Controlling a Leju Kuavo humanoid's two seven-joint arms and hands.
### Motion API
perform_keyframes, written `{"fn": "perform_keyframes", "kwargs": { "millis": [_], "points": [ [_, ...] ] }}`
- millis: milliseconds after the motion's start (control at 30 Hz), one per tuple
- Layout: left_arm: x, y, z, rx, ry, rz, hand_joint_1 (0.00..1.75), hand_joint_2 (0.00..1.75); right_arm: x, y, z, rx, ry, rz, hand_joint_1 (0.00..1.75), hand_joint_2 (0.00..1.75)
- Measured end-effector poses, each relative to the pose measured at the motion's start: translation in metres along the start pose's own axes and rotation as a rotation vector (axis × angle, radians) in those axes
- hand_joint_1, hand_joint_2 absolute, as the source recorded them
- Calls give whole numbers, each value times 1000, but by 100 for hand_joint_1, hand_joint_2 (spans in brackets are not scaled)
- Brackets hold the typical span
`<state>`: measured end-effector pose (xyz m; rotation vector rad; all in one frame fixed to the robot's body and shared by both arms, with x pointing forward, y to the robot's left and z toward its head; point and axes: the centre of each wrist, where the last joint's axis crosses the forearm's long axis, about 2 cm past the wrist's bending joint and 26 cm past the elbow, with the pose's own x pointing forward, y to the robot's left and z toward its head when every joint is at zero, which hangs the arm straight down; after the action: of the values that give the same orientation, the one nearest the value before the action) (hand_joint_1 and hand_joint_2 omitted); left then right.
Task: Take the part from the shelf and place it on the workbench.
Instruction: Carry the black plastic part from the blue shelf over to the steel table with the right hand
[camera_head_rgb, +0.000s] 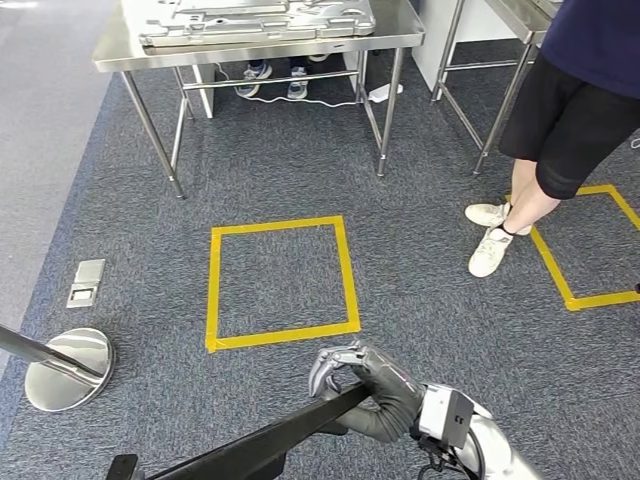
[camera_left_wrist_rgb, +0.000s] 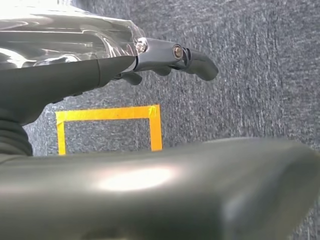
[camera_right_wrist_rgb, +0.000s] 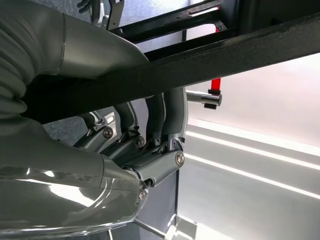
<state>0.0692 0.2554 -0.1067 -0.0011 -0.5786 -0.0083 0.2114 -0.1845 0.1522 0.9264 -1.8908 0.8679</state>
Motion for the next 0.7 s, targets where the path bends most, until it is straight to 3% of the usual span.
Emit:
{"fn": "perform_keyframes", "kwargs": {
  "millis": [700],
  "points": [
    [1, -1, 0, -37, -4, 29, 0, 175, 2, 1, 3, -2, 1, 6, 175, 175]
  ]
}}
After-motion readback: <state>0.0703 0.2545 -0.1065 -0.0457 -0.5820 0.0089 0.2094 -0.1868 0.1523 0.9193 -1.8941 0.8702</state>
